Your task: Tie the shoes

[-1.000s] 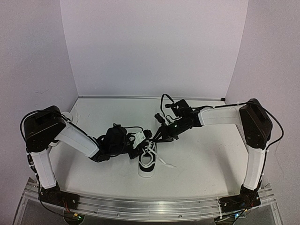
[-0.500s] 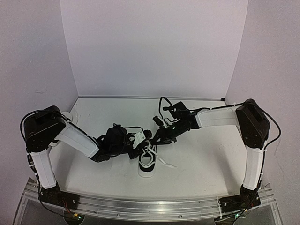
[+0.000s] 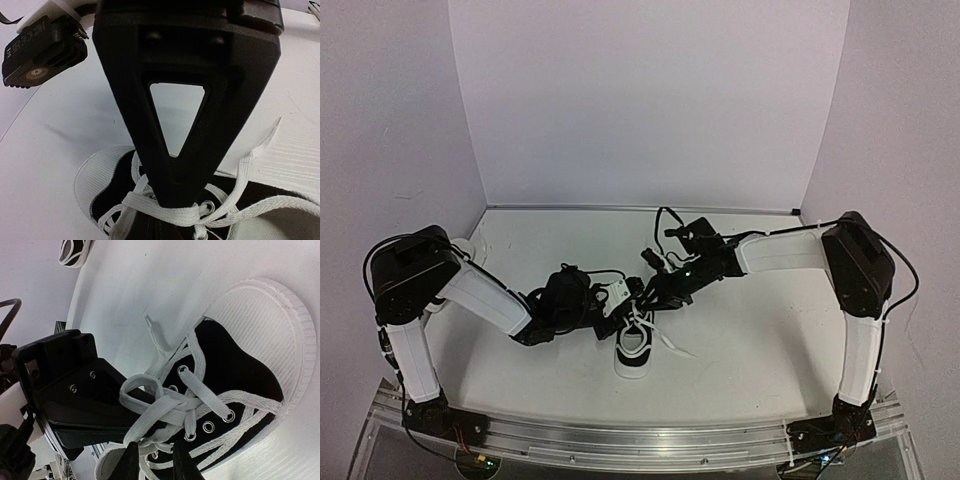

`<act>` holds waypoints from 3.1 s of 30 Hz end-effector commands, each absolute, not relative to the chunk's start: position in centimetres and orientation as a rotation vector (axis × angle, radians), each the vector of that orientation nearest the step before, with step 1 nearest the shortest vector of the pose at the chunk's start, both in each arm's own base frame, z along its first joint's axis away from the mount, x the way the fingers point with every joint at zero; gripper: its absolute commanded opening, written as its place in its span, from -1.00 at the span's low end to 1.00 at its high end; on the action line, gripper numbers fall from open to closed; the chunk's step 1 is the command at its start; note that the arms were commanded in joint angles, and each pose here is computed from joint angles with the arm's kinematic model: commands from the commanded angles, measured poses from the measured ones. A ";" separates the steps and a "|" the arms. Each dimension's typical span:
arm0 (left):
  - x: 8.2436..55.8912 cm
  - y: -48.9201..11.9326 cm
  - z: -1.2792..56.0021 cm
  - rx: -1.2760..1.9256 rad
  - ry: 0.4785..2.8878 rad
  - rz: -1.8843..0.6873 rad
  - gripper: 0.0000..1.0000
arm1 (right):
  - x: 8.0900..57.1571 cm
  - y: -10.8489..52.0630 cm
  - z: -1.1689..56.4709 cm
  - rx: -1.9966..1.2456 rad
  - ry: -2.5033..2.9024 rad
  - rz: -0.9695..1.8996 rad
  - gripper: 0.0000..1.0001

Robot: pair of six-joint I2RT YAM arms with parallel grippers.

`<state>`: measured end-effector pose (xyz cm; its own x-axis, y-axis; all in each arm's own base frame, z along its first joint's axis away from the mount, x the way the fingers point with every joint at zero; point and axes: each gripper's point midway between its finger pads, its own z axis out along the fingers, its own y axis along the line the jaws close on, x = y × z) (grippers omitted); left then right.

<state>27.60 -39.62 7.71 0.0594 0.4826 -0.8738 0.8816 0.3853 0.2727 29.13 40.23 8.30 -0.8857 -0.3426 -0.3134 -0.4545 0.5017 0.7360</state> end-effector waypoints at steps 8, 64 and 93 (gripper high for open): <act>27.4 -40.5 8.2 1.271 1.548 -0.501 -1.00 | 29.4 41.6 8.4 -0.717 2.576 1.404 -0.50; 26.9 -33.2 11.4 1.240 1.732 -0.540 -0.10 | 29.4 40.4 11.0 -0.730 2.498 1.329 -1.00; 29.6 -35.3 10.2 1.329 1.724 -0.453 -0.99 | 29.6 39.4 11.6 -0.700 2.487 1.278 -1.00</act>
<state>29.79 -35.78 8.53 -0.0451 0.5991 -0.7994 0.9133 0.3489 0.2100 29.32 39.96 9.18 -0.8736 -0.3244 -0.3627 -0.4839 0.5012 0.7174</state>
